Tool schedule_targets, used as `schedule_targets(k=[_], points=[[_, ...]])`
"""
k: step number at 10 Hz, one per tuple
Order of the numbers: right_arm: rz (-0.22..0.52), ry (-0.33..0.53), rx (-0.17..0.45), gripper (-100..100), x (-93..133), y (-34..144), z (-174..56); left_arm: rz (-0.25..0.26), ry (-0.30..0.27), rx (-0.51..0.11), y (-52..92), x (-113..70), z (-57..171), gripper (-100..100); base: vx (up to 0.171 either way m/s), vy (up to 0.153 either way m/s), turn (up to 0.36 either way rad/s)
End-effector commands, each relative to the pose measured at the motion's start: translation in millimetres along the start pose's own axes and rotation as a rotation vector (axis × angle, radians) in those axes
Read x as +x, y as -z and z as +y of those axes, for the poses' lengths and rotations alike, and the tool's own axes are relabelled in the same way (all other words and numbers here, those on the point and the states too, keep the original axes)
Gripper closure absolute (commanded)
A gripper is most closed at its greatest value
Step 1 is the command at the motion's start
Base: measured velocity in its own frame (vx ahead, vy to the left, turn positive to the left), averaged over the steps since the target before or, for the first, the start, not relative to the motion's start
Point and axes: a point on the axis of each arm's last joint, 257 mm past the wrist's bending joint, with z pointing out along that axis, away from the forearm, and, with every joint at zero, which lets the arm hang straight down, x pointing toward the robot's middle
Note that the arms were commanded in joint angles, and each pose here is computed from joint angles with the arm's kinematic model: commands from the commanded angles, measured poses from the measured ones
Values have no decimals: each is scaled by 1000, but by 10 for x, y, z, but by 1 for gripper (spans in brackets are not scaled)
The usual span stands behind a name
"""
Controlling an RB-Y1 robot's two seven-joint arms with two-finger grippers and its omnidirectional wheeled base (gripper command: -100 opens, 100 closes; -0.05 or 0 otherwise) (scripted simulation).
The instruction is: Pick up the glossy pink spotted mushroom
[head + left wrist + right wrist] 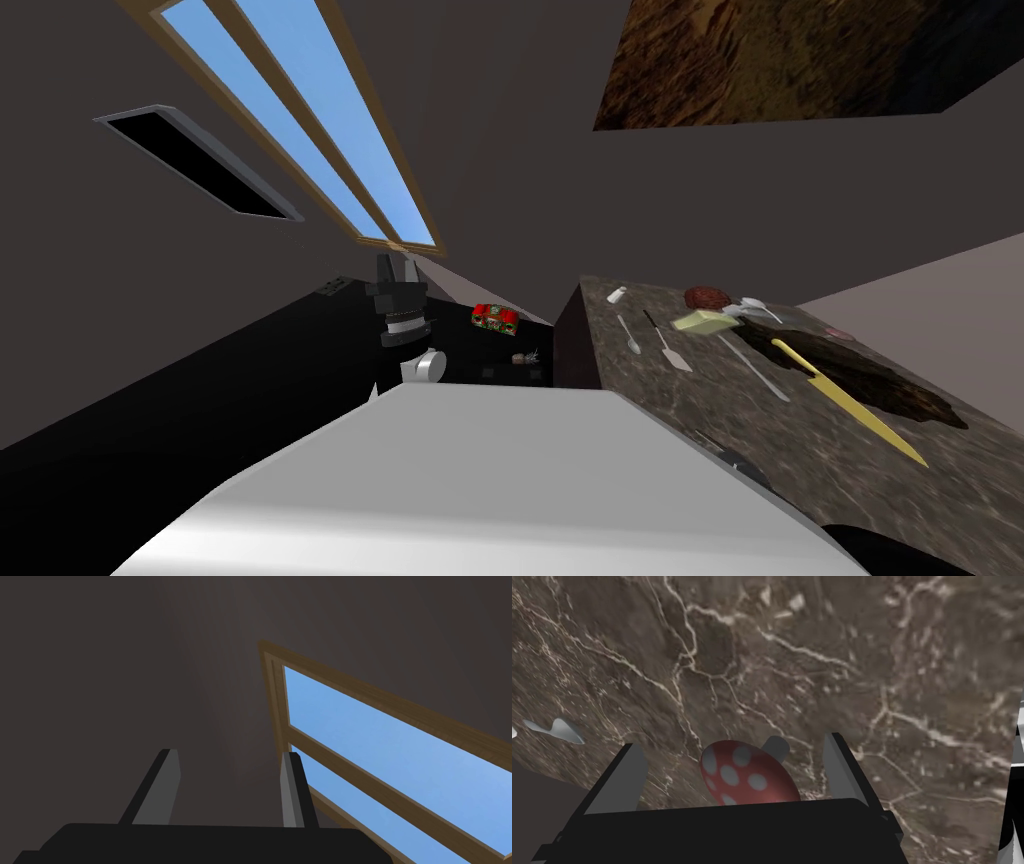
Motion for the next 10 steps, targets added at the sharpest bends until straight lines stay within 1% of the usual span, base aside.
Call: schedule_targets(k=[1, 2, 6, 7, 8, 10], points=[[0, 0, 0, -100, 0, 0, 0, 0, 0, 0, 0, 0, 0, 0, 1, 5, 9], [1, -1, 1, 100, 6, -3, 1, 0, 0, 0, 0, 0, 0, 0, 0, 0, 0], [1, -1, 1, 100, 6, -2, 1, 0, 0, 0, 0, 0, 0, 0, 0, 0, 0], [1, -1, 0, 0, 6, -2, 1, 0, 0, 0, 0, 0, 0, 0, 0, 0, 0], [-5, 9, 1, 100, -55, 61, -35, 0, 0, 0, 0, 0, 0, 0, 2, -5, -86], [-11, 20, -1, 100, -116, 133, -68, 0, 0, 0, 0, 0, 0, 0, -4, -10, -76]])
